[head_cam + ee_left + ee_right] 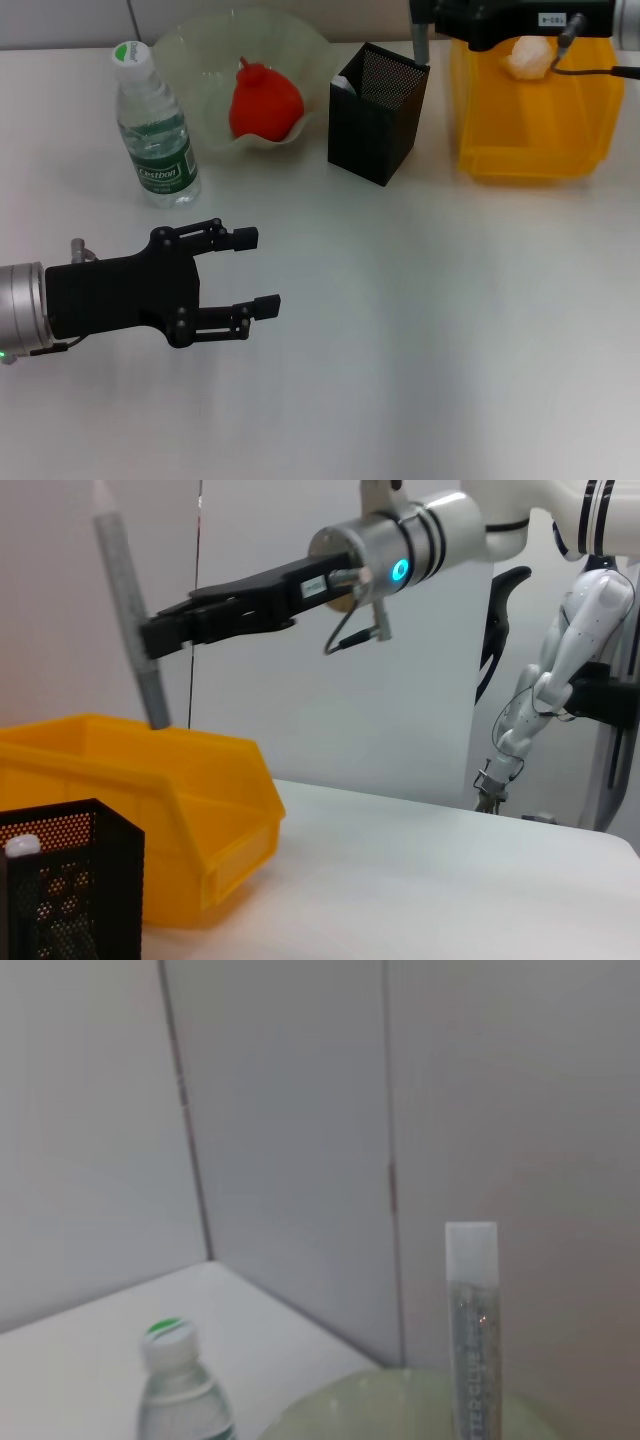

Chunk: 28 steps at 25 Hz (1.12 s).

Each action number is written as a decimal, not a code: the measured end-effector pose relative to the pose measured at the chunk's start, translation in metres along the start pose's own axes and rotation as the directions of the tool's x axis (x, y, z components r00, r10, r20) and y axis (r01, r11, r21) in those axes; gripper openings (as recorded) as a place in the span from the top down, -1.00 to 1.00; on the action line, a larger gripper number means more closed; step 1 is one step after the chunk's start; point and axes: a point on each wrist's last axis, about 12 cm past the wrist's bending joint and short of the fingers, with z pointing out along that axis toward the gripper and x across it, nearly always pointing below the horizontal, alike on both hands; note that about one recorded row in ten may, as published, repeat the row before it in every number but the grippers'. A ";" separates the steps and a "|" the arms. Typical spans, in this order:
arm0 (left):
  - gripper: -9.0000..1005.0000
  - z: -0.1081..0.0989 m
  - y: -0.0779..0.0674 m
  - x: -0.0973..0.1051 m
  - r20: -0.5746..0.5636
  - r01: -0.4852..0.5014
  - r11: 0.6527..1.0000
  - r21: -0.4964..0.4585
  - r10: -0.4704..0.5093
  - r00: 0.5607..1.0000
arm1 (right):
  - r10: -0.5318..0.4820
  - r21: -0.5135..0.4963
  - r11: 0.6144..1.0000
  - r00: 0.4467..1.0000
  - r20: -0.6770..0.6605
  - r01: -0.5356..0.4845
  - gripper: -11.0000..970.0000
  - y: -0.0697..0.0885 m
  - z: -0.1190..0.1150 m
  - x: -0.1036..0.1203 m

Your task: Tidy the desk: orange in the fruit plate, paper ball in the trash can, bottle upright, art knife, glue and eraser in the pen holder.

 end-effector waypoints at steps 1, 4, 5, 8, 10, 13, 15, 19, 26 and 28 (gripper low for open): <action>-0.60 0.000 0.000 0.000 -0.001 0.000 1.000 -0.001 0.000 1.000 | 0.007 0.012 1.000 1.000 0.012 -0.007 0.73 -0.002 0.004 0.002; -0.60 0.000 0.000 0.000 -0.001 -0.002 1.000 -0.002 0.002 1.000 | 0.015 0.040 0.999 0.999 0.047 -0.017 0.73 -0.007 0.020 0.007; -0.60 0.000 0.000 0.000 -0.001 -0.002 1.000 -0.002 0.002 1.000 | 0.015 0.040 0.999 0.999 0.047 -0.017 0.73 -0.007 0.020 0.007; -0.60 0.001 0.000 0.001 -0.003 -0.008 1.000 -0.006 0.008 1.000 | 0.023 0.048 0.999 0.999 0.046 -0.026 0.73 -0.007 0.030 0.009; -0.60 0.001 0.000 0.001 -0.004 -0.008 1.000 -0.007 0.008 1.000 | 0.034 0.053 0.998 0.999 0.039 -0.037 0.73 -0.008 0.037 0.010; -0.60 0.001 0.000 0.001 -0.004 -0.008 1.000 -0.007 0.008 1.000 | 0.036 0.063 0.997 0.999 0.013 -0.037 0.73 -0.007 0.047 0.013; -0.60 0.002 0.000 0.001 -0.003 -0.008 1.000 -0.008 0.008 1.000 | 0.023 0.077 0.997 1.000 -0.011 -0.022 0.73 -0.006 0.052 0.016; -0.60 0.002 0.000 0.001 -0.003 -0.010 1.000 -0.009 0.010 1.000 | 0.025 0.101 0.995 0.999 -0.041 -0.021 0.73 -0.005 0.057 0.025; -0.60 0.003 -0.001 0.001 0.000 -0.008 1.000 -0.008 0.008 1.000 | 0.050 0.129 0.991 0.997 -0.051 -0.043 0.70 -0.007 0.060 0.033; -0.60 0.002 -0.001 0.001 0.002 -0.007 1.000 -0.007 0.007 1.000 | 0.052 0.133 0.990 0.997 -0.051 -0.045 0.69 -0.008 0.060 0.033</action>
